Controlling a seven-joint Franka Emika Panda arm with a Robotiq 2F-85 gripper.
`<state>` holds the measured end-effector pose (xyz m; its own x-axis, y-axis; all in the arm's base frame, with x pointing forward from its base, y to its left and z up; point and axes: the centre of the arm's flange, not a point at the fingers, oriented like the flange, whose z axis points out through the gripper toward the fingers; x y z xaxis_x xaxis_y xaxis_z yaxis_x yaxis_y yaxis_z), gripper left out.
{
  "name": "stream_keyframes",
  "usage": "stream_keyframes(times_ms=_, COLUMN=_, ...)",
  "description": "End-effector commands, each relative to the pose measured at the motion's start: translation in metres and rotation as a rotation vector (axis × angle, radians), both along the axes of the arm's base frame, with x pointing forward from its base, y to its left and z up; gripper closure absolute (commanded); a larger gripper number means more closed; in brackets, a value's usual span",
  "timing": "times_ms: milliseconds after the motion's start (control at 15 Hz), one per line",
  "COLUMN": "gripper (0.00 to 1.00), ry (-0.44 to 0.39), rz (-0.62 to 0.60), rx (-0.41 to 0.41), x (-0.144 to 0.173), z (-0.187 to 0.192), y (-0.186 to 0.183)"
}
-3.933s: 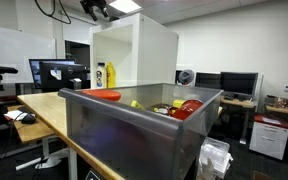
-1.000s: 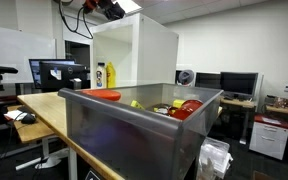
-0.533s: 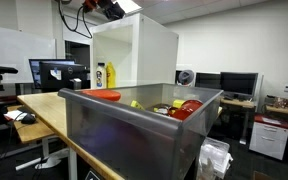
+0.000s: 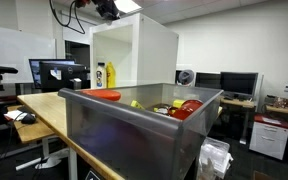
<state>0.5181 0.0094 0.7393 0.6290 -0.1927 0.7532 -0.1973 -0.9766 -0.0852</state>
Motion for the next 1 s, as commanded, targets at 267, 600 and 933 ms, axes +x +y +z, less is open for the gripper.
stream_keyframes(times_ms=267, gripper=0.40, ry=0.130, rz=0.032, rx=-0.063, x=-0.038, z=-0.013, y=0.004)
stream_keyframes(times_ms=600, gripper=0.40, ry=0.204, rz=0.044, rx=-0.074, x=-0.042, z=-0.017, y=0.003)
stream_keyframes(times_ms=933, gripper=0.40, ry=0.352, rz=0.067, rx=-0.088, x=-0.048, z=-0.034, y=0.003)
